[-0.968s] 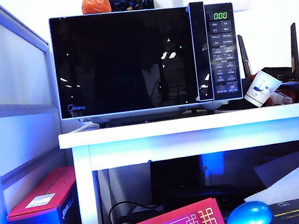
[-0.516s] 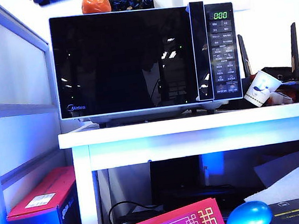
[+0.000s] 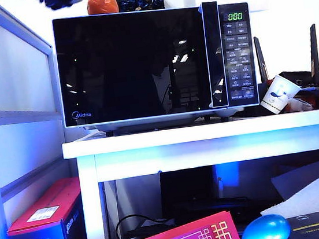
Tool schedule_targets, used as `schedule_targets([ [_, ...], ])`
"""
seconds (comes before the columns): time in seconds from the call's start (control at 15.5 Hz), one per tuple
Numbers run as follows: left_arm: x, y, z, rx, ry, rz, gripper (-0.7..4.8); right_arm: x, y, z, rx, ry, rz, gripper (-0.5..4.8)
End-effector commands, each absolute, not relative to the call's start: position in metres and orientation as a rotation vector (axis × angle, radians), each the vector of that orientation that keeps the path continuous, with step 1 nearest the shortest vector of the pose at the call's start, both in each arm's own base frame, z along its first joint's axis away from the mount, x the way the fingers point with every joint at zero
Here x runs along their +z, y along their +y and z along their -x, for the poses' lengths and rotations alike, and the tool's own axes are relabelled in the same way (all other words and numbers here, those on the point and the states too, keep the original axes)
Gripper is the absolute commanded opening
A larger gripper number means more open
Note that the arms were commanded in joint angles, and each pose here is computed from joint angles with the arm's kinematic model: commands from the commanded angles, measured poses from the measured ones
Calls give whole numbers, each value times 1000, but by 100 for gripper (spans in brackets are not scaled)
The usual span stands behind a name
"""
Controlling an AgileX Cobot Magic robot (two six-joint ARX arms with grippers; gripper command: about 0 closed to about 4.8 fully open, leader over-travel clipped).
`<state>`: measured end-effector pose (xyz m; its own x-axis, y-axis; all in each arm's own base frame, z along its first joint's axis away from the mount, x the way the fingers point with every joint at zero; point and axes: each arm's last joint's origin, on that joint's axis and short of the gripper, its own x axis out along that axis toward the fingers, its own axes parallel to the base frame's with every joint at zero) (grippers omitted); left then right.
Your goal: Open the microwave door, place the orange inside the microwave, then close the microwave door.
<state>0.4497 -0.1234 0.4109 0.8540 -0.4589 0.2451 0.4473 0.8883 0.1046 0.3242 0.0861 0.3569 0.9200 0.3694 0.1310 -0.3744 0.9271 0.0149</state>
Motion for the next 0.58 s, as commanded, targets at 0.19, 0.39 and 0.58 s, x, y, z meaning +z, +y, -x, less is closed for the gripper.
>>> schedule_targets([
  [0.19,409,-134,-460,-499,-283,-40,479,363,86,-323,389,-156,-48,391],
  [0.39,398,-136,-469,-500,-260,-41,479,363,86,-323,390,-152,-62,391],
  [0.58,394,-137,-472,-500,-258,-40,479,362,87,-323,390,-148,-62,391],
])
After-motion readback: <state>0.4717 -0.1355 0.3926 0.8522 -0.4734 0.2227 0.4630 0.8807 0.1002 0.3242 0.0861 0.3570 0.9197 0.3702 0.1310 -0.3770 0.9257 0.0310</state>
